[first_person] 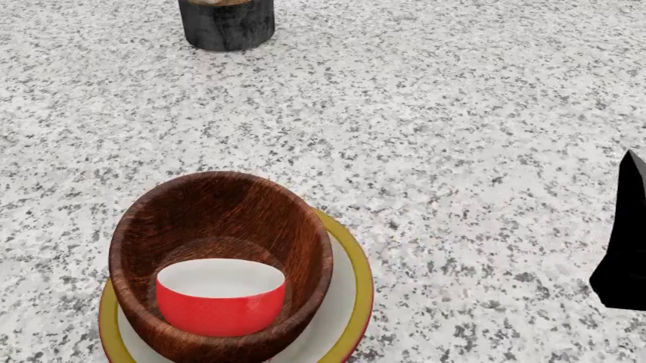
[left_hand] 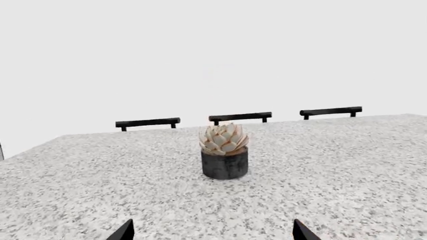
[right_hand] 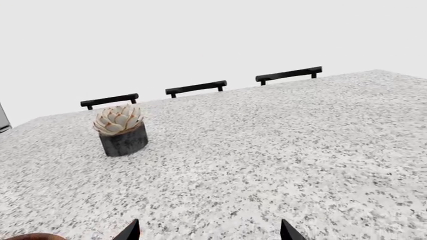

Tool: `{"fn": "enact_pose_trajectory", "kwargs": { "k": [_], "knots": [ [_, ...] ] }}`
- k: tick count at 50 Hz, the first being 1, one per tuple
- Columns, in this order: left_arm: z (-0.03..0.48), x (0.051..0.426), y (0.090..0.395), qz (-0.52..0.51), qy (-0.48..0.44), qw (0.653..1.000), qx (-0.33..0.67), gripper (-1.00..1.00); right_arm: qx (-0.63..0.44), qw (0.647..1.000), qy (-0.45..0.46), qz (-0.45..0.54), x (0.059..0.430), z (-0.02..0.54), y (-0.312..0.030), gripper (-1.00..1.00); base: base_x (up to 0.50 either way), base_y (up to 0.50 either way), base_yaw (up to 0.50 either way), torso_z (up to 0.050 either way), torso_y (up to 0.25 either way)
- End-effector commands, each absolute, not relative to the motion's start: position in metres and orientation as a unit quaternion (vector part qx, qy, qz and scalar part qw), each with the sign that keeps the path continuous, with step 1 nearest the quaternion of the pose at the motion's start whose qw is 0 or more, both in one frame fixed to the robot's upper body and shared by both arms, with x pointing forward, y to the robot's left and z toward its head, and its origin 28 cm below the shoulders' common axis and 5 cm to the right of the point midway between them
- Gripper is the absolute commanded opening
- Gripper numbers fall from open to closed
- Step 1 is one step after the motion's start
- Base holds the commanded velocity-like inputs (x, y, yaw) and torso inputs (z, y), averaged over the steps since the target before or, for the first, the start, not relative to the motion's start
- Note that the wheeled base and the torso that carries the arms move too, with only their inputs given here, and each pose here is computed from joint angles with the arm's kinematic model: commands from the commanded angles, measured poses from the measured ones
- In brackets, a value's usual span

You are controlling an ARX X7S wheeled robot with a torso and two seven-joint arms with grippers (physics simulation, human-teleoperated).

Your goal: Stack the bowls from largest to smallest.

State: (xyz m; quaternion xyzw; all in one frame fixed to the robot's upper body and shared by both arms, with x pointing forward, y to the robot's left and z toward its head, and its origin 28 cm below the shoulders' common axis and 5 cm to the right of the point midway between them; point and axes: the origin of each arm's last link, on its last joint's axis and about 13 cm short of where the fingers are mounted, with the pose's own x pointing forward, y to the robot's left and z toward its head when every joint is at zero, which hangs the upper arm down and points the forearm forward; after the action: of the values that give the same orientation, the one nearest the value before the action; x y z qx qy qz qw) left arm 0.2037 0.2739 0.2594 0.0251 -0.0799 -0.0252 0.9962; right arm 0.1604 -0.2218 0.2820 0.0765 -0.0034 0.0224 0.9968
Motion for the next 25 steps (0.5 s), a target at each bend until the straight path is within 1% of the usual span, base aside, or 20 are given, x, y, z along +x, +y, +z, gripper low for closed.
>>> {"fn": "enact_pose_trajectory", "kwargs": {
  "k": [1,6,12,18,25],
  "knots": [
    [0.283,0.204,0.272,-0.026,-0.101,0.993,0.046,1.0,0.073,0.997,-0.024,0.015,0.153,0.291,-0.223,1.0,0.0,0.0,0.0,0.0,0.0],
    [0.294,0.207,0.272,-0.026,-0.107,0.993,0.047,1.0,0.061,0.998,-0.028,0.021,0.154,0.3,-0.22,1.0,0.0,0.0,0.0,0.0,0.0],
    [0.302,0.205,0.272,-0.026,-0.117,0.992,0.048,1.0,0.042,0.998,-0.046,0.021,0.156,0.33,-0.221,1.0,0.0,0.0,0.0,0.0,0.0],
    [0.321,0.209,0.27,-0.032,-0.129,0.99,0.046,1.0,0.022,0.998,-0.058,0.022,0.169,0.361,-0.222,1.0,0.0,0.0,0.0,0.0,0.0],
    [0.33,0.212,0.268,-0.04,-0.135,0.989,0.052,1.0,0.003,0.996,-0.086,0.028,0.177,0.397,-0.215,1.0,0.0,0.0,0.0,0.0,0.0]
  ]
}}
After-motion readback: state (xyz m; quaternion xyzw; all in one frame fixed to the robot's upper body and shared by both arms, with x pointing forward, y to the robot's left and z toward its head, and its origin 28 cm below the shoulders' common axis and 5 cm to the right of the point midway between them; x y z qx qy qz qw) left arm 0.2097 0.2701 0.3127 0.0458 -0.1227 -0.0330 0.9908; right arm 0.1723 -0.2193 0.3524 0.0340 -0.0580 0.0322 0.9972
